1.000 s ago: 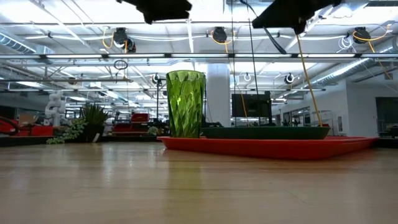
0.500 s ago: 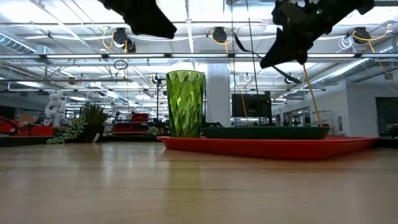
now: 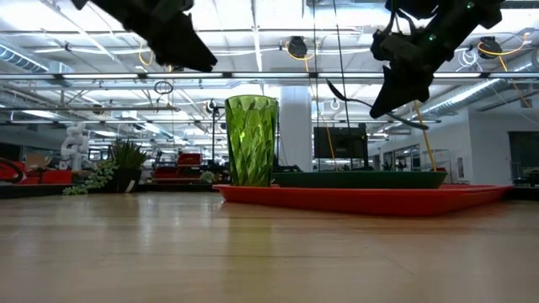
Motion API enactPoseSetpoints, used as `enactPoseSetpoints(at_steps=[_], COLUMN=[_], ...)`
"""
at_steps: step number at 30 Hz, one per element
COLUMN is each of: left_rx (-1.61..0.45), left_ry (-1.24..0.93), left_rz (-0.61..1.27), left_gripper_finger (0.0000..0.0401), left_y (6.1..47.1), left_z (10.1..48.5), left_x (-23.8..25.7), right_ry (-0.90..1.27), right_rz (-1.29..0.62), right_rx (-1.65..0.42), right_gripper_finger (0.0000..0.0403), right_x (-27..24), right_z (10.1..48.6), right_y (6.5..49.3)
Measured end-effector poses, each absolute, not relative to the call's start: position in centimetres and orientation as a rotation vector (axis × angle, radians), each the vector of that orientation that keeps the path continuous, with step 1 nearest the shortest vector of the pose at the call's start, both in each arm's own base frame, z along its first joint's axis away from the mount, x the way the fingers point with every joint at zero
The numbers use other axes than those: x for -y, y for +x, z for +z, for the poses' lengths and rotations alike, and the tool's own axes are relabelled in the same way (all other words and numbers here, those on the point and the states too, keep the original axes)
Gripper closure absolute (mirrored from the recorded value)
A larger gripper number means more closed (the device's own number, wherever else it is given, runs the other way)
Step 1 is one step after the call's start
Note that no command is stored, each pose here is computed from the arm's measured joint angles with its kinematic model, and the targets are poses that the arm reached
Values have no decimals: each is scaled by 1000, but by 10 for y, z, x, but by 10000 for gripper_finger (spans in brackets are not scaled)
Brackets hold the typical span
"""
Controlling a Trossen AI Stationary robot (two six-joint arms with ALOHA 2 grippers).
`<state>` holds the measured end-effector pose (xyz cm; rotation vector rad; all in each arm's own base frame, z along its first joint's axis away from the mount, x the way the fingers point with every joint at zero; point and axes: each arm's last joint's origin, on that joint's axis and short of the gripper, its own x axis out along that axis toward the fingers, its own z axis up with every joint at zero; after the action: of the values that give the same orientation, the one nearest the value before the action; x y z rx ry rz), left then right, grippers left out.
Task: Pick and place plate/cup/fork/spoon on tray
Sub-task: Put the blue spoon on the red serving tray
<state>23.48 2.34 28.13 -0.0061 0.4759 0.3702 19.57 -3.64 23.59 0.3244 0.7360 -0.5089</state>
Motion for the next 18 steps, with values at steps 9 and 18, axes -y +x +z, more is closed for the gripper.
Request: enactPoseSetpoints(at_steps=[9, 18], left_rx=[-331, -240], left_ry=[-39, -68], left_rz=[405, 407], left_gripper_finger=[203, 203], left_y=[193, 180], left_z=[270, 260], left_x=[-23, -22], right_ry=[364, 447], right_rz=[-601, -563], right_rx=[-770, -872], right_gripper_finger=[393, 393], right_x=[54, 75], right_z=[231, 210], right_y=[192, 202])
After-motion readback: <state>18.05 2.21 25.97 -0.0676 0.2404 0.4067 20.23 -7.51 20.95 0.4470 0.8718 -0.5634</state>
